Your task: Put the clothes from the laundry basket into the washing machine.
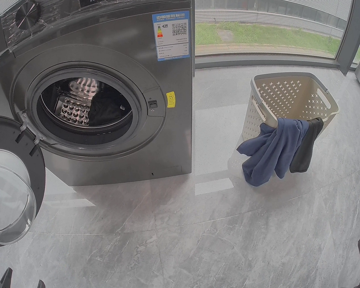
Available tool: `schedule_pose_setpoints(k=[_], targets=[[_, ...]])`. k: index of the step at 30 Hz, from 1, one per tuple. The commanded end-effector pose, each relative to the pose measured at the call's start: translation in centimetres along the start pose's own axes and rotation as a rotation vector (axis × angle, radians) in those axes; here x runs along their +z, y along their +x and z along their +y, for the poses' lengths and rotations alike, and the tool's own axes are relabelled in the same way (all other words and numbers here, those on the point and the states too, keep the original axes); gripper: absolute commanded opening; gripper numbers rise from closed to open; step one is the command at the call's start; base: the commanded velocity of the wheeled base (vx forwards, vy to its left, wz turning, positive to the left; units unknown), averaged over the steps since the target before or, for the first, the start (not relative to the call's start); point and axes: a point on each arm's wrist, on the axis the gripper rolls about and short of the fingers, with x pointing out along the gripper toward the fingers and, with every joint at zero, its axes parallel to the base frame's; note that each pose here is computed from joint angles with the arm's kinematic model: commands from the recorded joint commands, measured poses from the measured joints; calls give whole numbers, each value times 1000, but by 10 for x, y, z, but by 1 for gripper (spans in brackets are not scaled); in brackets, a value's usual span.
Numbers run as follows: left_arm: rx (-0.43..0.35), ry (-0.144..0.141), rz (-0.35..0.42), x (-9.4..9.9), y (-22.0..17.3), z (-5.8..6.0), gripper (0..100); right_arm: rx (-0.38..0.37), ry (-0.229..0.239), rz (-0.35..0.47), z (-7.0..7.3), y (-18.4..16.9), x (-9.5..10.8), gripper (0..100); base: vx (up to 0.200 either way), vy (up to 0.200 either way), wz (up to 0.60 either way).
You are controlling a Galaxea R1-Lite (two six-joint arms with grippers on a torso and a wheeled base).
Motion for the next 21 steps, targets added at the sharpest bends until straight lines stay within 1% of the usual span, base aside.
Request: schedule_pose_setpoints(k=[1, 13, 21], targets=[[3, -2, 5, -5, 0, 0, 100, 0, -1, 1, 0, 0, -5, 100, 0, -200, 0], [6, -3, 5, -5, 0, 0, 100, 0, 0, 1, 0, 0, -5, 100, 0, -200, 0], [6, -8, 4, -5, 0, 0, 100, 0, 0, 1, 0, 0, -5, 100, 0, 0, 0]])
